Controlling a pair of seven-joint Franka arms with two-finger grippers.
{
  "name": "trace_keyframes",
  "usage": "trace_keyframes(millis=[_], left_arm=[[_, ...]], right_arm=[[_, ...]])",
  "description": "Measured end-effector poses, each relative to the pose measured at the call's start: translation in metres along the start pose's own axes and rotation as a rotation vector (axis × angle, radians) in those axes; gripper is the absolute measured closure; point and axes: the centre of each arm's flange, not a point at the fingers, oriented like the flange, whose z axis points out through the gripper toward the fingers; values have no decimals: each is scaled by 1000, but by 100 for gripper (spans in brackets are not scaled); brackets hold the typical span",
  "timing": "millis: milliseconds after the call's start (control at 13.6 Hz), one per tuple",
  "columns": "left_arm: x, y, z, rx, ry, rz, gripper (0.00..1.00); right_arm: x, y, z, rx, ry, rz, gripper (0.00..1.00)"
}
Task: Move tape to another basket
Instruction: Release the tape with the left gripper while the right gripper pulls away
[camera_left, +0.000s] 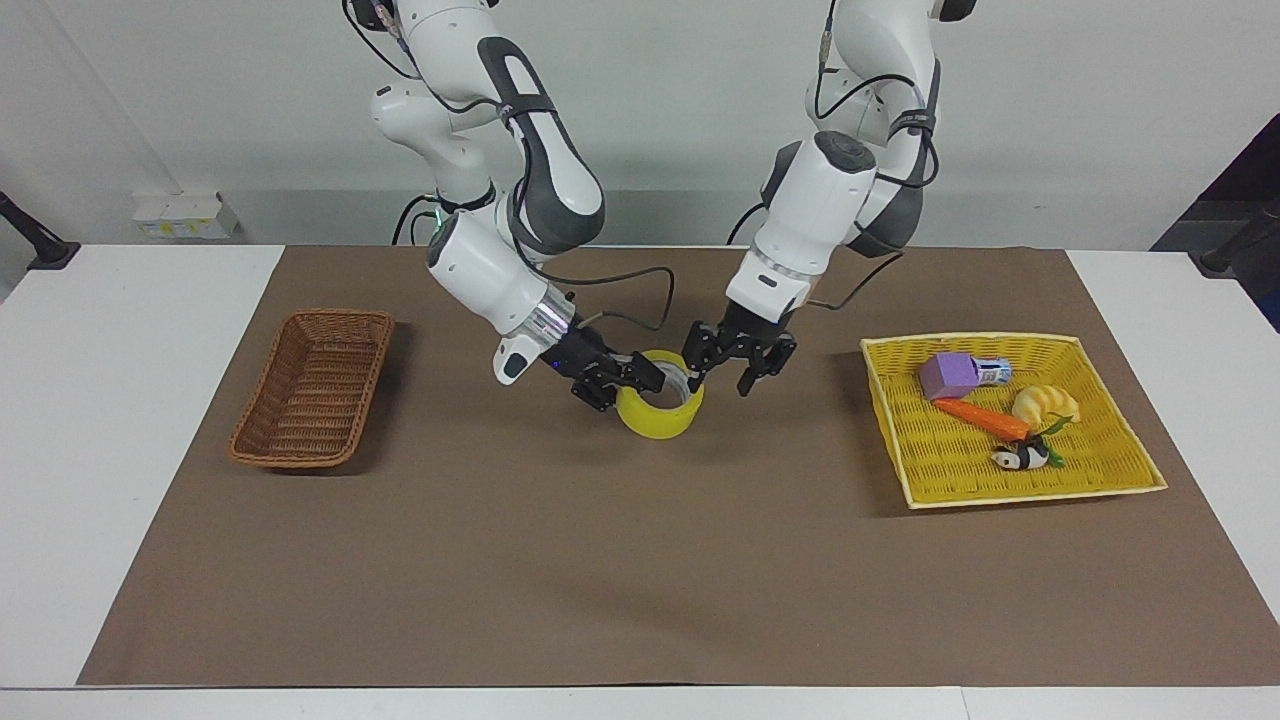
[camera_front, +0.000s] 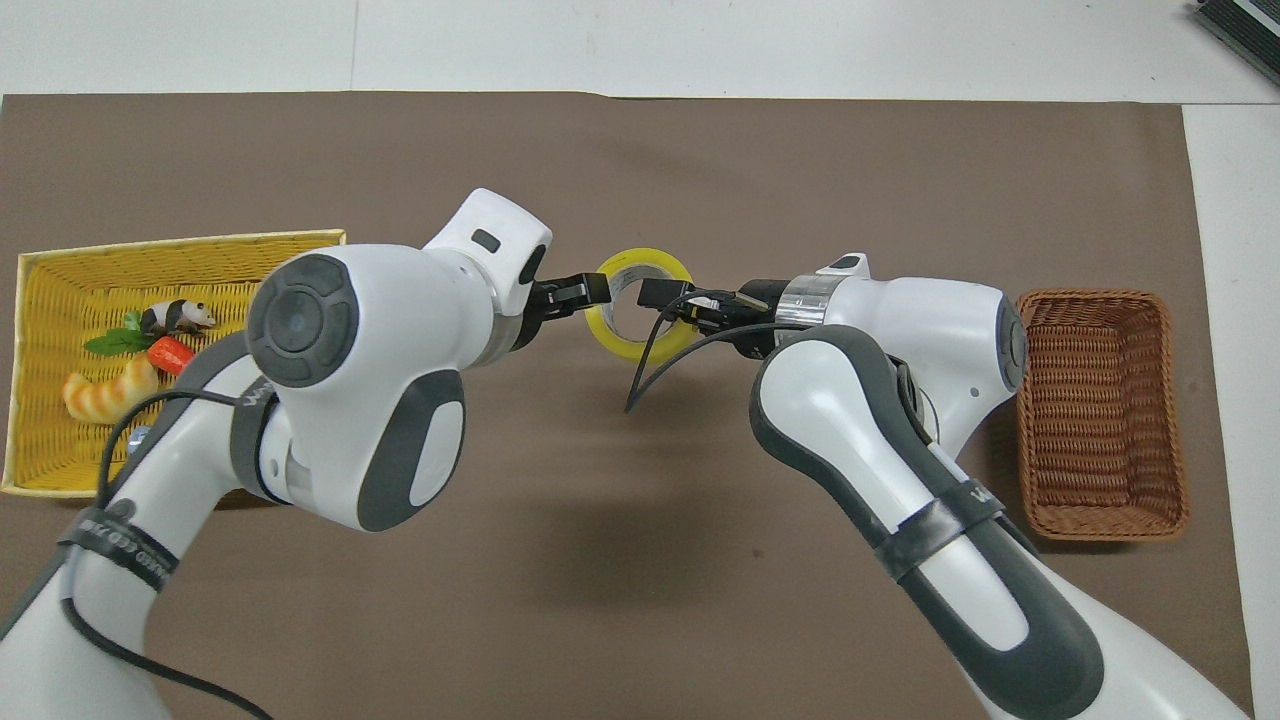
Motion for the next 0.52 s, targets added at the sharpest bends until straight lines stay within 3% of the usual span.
trace_keyframes(millis=[74, 294, 515], left_arm=[[7, -14, -17, 9, -14, 20, 0], [31, -62, -54, 30, -29, 110, 0], [62, -123, -78, 91, 2, 228, 0]], right_arm=[[-1, 0, 2, -39, -6, -3, 97], [-11, -6, 12, -144, -23, -19, 97], [-11, 0, 14, -195, -28, -35, 97]])
